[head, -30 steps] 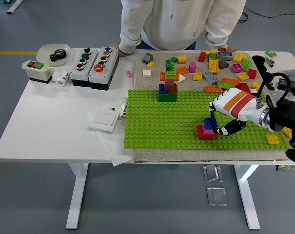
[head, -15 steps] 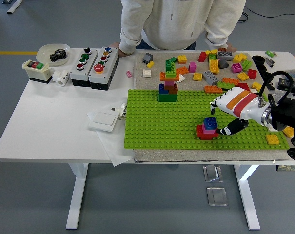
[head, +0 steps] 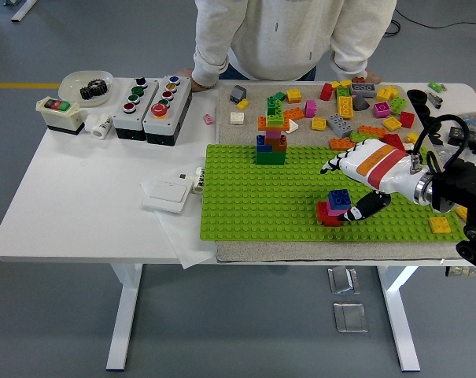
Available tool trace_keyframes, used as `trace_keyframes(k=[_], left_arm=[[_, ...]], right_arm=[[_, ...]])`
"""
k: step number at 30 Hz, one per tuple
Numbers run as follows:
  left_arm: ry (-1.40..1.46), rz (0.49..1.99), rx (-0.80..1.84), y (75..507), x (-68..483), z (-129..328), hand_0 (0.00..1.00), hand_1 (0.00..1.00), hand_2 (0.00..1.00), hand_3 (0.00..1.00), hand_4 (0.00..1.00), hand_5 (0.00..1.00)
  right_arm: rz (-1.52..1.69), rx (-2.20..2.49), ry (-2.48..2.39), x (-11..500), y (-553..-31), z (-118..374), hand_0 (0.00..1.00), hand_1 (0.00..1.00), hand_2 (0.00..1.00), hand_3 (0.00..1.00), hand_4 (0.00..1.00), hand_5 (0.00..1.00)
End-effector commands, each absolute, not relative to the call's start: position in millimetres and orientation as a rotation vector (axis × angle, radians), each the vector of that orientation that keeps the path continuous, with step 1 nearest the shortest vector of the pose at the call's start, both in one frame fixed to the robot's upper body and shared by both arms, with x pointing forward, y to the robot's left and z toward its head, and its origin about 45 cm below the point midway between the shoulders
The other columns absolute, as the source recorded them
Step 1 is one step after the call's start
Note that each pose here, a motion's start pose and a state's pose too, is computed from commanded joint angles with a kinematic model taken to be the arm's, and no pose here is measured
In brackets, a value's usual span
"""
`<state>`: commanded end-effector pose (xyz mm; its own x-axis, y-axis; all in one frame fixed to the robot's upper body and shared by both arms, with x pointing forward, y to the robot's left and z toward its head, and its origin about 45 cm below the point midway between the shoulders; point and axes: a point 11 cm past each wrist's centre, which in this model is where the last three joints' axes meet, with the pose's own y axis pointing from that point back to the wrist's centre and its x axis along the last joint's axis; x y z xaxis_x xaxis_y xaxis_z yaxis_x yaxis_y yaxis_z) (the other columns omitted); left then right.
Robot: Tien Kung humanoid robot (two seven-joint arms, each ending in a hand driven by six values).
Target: Pick up the brick,pile it on top of brick,press brick,pick up the brick,pile it on top of brick,press brick
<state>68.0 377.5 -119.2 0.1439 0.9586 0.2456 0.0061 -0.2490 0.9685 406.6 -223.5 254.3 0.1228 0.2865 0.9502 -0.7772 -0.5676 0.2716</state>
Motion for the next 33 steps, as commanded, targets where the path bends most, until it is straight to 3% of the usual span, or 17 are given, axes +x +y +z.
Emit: trace_keyframes(k=[33], left_arm=[[0.986,1.267,1.473,377.1,69.5,-119.1,0.782,0.718,0.661,0.564,0.591,0.609]], right_arm=[[1.557,1.53,-0.552,417.8,-225.7,246.8,0.659,0.666,0.748,0.815,0.998,0.518]])
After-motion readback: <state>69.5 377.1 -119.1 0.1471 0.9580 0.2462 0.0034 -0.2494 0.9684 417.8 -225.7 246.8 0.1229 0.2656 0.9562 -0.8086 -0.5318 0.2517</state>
